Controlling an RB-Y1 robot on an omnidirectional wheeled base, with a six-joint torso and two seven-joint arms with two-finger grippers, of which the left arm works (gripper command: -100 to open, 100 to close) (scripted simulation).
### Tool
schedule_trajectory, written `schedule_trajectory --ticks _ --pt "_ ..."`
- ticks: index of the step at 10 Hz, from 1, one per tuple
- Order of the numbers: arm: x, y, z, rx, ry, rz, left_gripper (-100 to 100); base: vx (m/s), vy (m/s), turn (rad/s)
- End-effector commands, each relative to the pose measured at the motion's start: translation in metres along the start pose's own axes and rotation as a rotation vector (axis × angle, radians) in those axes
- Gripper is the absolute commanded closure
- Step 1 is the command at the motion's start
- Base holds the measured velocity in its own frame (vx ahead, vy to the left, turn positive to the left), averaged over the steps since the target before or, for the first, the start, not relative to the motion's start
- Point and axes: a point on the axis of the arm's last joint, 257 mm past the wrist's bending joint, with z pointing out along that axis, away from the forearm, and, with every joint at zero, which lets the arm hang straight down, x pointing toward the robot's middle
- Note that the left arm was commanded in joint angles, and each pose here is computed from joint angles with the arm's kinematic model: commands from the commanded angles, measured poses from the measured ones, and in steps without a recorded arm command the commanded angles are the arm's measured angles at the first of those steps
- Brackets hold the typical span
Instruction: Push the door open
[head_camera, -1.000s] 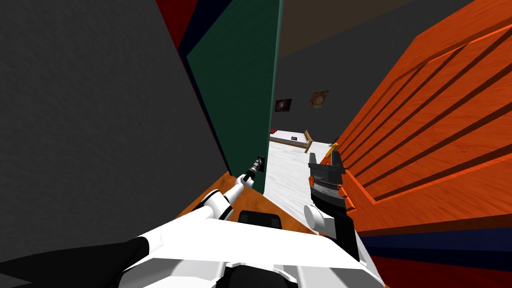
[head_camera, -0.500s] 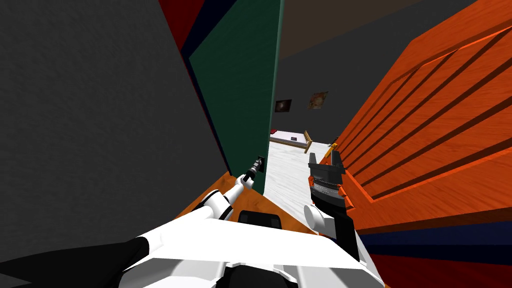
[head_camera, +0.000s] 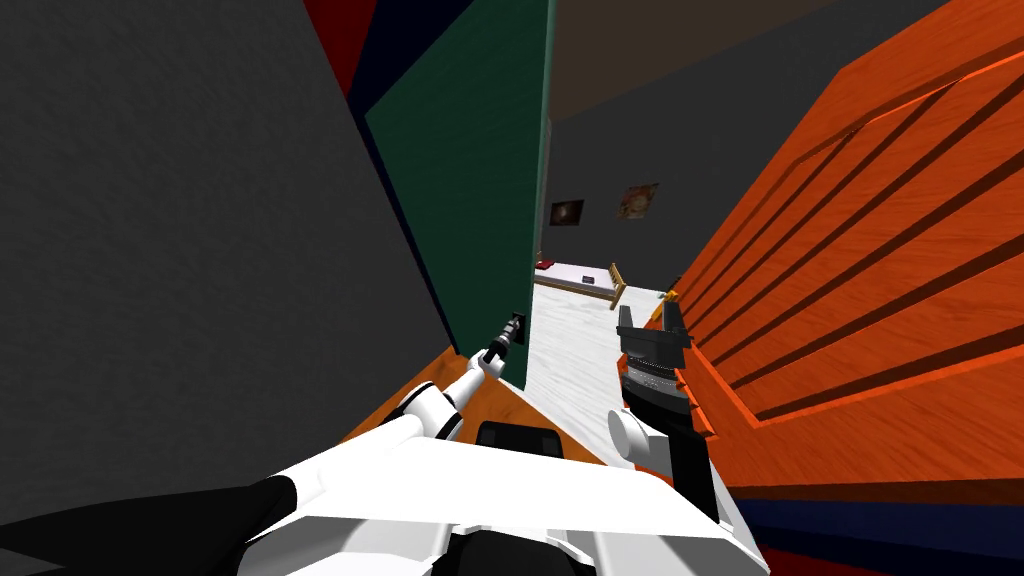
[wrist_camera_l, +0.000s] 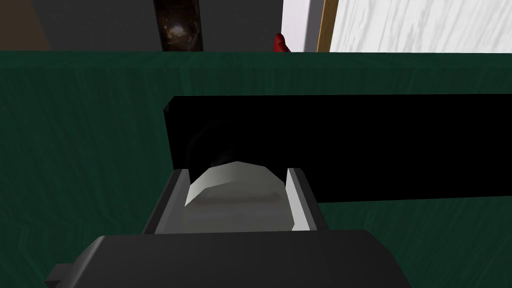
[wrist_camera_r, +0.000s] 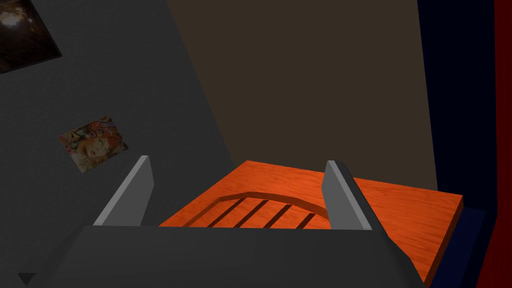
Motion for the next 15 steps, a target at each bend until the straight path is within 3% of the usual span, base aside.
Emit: schedule_trajectory --ticks 1,2,5,7,8,10,13,14,15 --pt "-0.005 -0.004 0.0029 0.012 -0.005 0.006 100 0.060 -0.040 -0.002" --pt "-0.019 -0.004 0.0012 0.011 -0.029 0.010 100 0.101 -0.077 0.013" --pt "-0.040 -0.004 -0.0016 0.010 -0.065 0.014 100 0.136 -0.145 0.067" --pt "-0.040 -0.004 -0.0016 0.010 -0.065 0.014 100 0.078 -0.085 0.019" --pt "-0.057 -0.004 -0.0041 0.010 -0.095 0.016 100 0.096 -0.114 0.043" --pt "-0.073 -0.004 -0.0071 0.010 -0.126 0.016 100 0.162 -0.155 0.097" --pt "-0.073 -0.004 -0.0071 0.010 -0.126 0.016 100 0.056 -0.054 0.011" --pt "-0.089 -0.005 -0.0103 0.011 -0.157 0.016 100 0.089 -0.098 0.069" --pt "-0.094 -0.005 -0.0114 0.011 -0.167 0.015 100 0.127 -0.171 0.149"
